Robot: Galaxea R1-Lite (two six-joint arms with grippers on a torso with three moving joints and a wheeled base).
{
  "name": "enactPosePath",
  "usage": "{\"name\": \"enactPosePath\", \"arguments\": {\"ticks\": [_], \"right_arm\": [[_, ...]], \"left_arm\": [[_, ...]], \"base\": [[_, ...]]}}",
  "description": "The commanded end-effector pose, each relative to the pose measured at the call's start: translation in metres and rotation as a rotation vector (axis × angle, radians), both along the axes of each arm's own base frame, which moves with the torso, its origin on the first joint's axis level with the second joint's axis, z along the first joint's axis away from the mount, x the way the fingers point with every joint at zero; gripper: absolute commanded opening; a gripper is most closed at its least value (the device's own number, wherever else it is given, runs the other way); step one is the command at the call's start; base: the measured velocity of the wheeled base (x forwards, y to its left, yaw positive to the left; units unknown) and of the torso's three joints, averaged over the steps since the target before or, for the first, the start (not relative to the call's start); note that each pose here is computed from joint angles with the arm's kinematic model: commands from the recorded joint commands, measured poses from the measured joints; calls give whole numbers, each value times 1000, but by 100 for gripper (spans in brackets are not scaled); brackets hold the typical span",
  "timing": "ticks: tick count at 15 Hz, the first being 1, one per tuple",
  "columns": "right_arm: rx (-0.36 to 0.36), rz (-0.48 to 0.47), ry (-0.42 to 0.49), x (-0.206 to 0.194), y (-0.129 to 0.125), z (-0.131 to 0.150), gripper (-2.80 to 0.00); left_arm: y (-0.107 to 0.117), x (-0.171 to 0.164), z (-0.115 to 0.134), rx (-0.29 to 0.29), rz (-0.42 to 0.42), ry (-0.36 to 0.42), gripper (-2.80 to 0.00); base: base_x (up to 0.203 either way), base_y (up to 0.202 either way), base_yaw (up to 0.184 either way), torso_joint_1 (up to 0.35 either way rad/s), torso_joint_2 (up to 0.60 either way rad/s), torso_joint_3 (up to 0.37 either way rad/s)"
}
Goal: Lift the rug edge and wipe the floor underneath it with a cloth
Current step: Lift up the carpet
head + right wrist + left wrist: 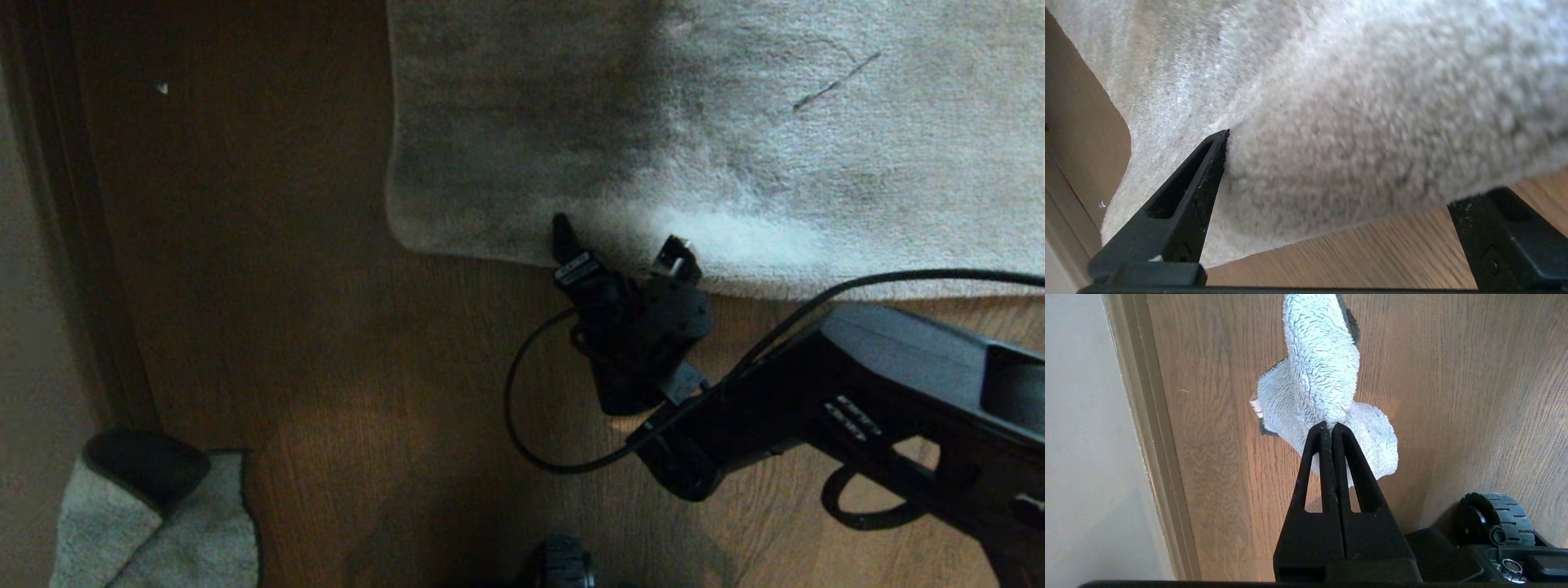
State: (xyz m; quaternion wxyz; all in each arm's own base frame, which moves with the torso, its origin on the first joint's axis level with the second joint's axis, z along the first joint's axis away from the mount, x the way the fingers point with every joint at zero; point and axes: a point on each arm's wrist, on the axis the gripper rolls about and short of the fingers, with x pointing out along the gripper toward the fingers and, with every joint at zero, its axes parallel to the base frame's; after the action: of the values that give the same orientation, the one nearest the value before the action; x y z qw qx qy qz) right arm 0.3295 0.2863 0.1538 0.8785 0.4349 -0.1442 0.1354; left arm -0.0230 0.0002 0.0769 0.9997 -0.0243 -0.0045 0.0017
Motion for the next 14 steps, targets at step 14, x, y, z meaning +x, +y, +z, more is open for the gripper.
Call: {"name": "enactPosePath", "arguments": {"ticks": [14], "right_arm": [[-149, -27, 44, -18, -35, -9, 0]], "left_arm": [[0, 0, 0, -1, 1, 1, -280]], "base": [[0, 0, 0, 0, 0, 0]]}}
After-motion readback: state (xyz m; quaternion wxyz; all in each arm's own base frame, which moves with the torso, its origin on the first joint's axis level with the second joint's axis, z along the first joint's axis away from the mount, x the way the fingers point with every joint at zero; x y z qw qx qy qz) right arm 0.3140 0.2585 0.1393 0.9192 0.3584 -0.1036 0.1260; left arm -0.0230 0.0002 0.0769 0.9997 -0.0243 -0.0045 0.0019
